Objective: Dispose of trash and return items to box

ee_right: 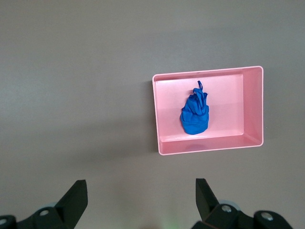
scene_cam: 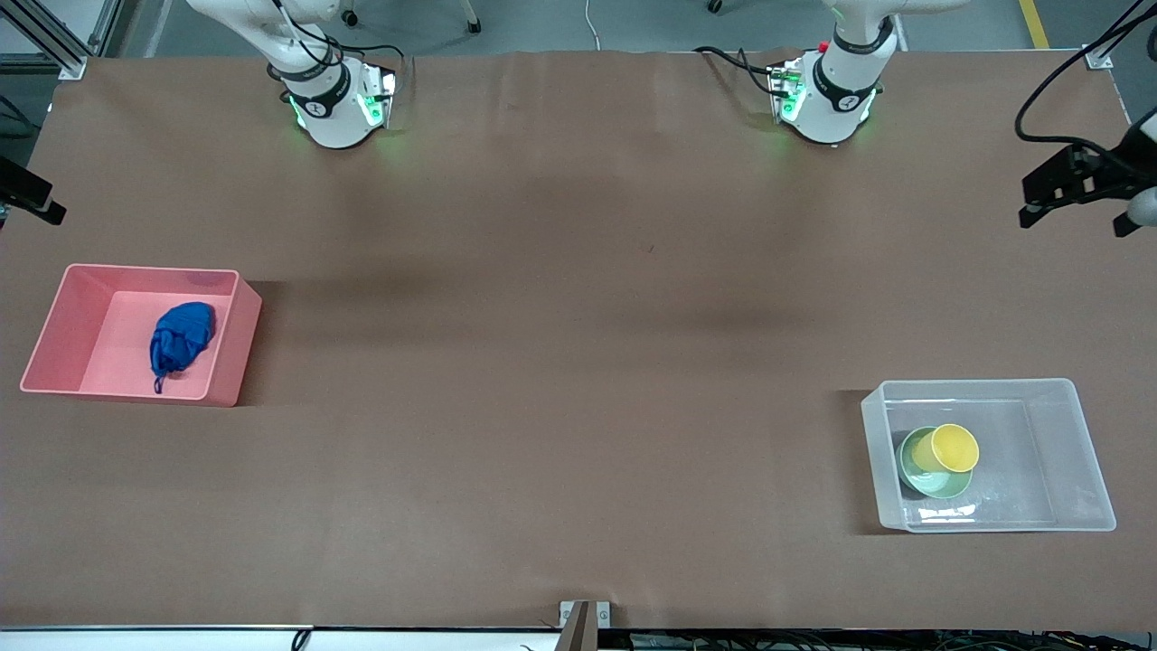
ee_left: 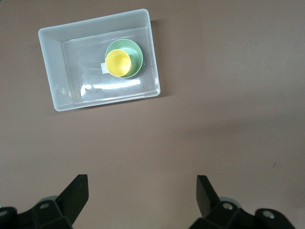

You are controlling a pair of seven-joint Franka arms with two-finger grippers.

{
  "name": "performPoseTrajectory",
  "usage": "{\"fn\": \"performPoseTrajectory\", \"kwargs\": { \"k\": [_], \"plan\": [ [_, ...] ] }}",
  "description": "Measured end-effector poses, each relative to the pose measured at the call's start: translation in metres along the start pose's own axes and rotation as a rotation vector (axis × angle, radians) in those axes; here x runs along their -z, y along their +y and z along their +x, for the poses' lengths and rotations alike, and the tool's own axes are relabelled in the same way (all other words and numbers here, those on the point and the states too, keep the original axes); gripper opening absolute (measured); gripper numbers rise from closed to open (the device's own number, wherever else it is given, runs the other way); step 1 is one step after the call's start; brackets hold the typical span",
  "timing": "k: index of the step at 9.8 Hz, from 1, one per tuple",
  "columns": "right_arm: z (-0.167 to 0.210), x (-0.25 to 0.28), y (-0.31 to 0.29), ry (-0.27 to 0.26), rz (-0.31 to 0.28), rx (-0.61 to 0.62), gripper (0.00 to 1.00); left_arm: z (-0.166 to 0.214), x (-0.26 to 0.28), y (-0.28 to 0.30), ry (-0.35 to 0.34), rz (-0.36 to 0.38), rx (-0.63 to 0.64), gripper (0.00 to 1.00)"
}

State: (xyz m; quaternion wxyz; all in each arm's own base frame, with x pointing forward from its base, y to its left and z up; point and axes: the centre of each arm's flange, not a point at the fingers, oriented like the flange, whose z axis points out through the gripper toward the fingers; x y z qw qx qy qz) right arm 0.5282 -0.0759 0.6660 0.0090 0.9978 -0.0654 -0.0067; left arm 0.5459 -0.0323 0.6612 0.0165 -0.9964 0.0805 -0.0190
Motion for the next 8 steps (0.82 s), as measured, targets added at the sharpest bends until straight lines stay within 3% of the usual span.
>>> {"fn": "performPoseTrajectory", "kwargs": {
  "k": [8],
  "plan": [
    [0.000, 0.000, 0.000, 0.000, 0.000, 0.000, 1.00, 0.000, -0.009, -0.005, -0.013, -0.001, 0.073, 1.00]
  ]
}}
